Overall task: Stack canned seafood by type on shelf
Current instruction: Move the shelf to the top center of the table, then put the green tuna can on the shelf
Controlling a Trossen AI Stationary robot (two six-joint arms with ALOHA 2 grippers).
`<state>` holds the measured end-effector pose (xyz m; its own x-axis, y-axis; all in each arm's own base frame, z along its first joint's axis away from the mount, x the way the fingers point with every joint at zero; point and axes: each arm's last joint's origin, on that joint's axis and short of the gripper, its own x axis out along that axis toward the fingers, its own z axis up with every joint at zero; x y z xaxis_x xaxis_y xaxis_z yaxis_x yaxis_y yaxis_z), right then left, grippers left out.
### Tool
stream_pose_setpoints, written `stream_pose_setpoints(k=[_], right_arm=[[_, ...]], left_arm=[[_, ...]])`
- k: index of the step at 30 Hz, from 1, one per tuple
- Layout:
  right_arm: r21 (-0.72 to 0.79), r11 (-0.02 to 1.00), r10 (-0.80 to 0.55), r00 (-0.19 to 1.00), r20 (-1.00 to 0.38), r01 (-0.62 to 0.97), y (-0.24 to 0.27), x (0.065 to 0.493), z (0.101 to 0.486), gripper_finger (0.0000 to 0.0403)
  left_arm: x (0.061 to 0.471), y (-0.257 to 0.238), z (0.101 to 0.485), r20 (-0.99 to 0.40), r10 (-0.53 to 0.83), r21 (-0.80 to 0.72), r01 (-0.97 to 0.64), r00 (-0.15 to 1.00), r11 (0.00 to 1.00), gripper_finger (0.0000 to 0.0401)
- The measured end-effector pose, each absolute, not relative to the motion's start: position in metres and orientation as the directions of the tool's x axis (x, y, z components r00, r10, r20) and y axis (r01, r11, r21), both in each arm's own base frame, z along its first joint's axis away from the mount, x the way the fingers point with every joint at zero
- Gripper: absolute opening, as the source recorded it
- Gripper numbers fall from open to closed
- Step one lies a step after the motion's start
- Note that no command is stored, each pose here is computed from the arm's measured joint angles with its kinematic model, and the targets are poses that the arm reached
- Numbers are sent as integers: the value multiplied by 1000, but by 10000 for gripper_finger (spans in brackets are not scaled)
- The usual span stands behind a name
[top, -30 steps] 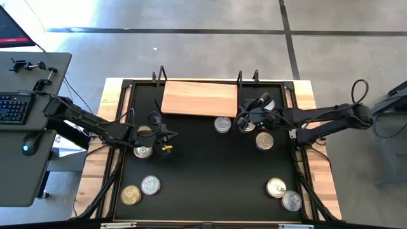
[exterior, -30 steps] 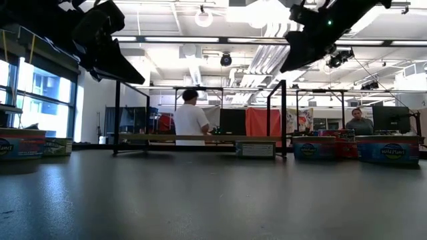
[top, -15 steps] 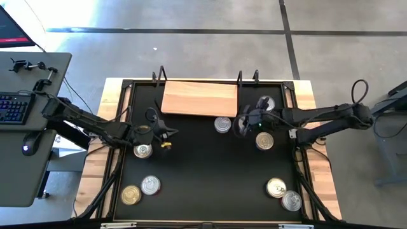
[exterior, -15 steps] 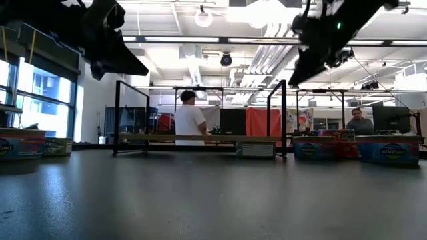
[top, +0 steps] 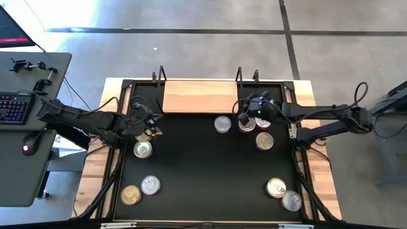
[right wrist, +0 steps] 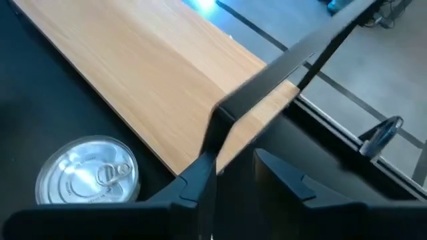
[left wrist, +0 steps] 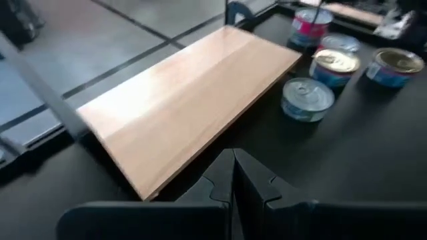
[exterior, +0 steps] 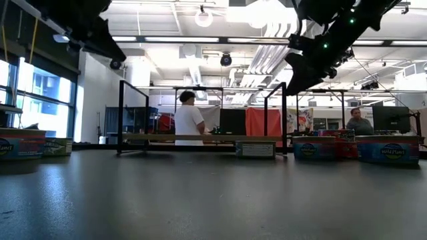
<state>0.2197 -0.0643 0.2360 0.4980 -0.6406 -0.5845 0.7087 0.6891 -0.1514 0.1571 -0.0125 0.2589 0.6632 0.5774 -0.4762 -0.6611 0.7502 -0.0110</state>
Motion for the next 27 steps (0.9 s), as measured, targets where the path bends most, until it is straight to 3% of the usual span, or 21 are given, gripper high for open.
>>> stream_pose_setpoints(k=[9,13,16,20,27], right_arm=[[-132,685,-664,540,-517,716,-30,227,243,89],[-135,794,-564,636,-528,592,-1,230,240,89],[-126,906,-399,712,-578,405,21,234,226,89],[-69,973,-220,794,-566,220,38,242,200,91],[-152,970,-241,811,-533,188,32,264,163,142]], left_arm=[[157,-21,241,-501,549,9,-630,669,777,0],[170,-40,240,-456,474,69,-501,754,863,0],[185,-59,239,-402,407,113,-397,820,911,0],[209,-79,230,-349,358,152,-324,866,934,0],[252,-80,185,-377,420,193,-373,826,908,0]])
